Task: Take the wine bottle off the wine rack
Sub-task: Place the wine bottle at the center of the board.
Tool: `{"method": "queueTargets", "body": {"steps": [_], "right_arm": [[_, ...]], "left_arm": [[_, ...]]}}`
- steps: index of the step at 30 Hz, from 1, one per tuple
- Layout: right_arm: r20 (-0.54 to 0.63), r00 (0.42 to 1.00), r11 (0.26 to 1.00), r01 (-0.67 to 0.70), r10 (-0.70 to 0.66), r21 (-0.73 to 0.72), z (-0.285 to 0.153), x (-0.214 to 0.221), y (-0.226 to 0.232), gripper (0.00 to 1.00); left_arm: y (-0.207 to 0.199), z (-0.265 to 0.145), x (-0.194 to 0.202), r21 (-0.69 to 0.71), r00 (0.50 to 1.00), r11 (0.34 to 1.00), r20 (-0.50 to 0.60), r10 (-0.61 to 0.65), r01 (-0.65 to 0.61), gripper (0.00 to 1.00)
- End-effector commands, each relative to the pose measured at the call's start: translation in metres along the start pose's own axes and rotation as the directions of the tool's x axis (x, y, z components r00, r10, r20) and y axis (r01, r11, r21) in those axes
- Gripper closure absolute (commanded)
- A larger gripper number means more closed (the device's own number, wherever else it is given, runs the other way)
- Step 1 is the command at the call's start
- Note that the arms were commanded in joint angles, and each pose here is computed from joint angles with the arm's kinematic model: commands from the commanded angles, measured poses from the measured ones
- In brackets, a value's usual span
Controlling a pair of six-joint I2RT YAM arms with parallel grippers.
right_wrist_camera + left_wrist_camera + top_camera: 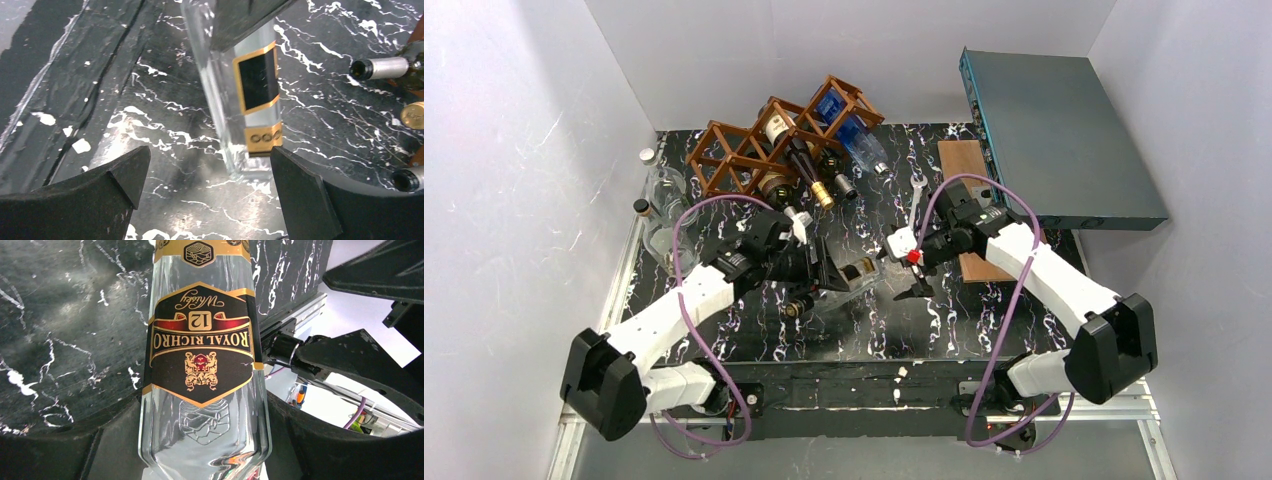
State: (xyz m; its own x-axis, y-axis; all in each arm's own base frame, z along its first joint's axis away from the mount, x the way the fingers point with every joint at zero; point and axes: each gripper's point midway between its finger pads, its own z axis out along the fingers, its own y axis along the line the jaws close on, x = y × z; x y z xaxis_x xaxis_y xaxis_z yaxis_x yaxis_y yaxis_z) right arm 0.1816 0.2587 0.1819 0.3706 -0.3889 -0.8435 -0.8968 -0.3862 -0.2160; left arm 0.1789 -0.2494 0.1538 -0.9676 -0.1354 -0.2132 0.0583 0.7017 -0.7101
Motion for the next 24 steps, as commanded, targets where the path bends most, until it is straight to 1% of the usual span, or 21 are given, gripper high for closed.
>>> {"method": "queueTargets", "body": {"steps": [1,5,11,18,24], "right_arm": [[0.03,0.997,0.996,0.064,-0.066,0.07,0.004,-0.014,-0.036,0.0],[0.044,0.998,0.998,0.044,-0.046,0.055,0.018,-0.015,-0.032,0.0],[0.028,1.0,0.997,0.0,-0.002,0.079,0.032,-0.005,-0.035,0.0],[0.013,1.0,0.999,-0.015,0.015,0.03,0.051,0.004,-0.019,0.0],[-0.031,0.999,0.996,-0.035,0.038,0.08,0.057,0.016,-0.029,0.0]], "left_arm": [[-0.071,-0.015,-0.02,0.221,0.992,0.967,0.056,0.113,-0.123,1.0],[-0.077,-0.008,-0.019,0.234,0.992,0.965,0.035,0.118,-0.122,1.0],[-0.082,0.001,-0.018,0.246,0.992,0.962,0.016,0.122,-0.122,1.0],[-0.084,0.007,-0.018,0.261,0.993,0.959,0.016,0.113,-0.113,1.0],[-0.088,0.009,-0.017,0.285,0.995,0.953,0.005,0.102,-0.099,1.0]]}}
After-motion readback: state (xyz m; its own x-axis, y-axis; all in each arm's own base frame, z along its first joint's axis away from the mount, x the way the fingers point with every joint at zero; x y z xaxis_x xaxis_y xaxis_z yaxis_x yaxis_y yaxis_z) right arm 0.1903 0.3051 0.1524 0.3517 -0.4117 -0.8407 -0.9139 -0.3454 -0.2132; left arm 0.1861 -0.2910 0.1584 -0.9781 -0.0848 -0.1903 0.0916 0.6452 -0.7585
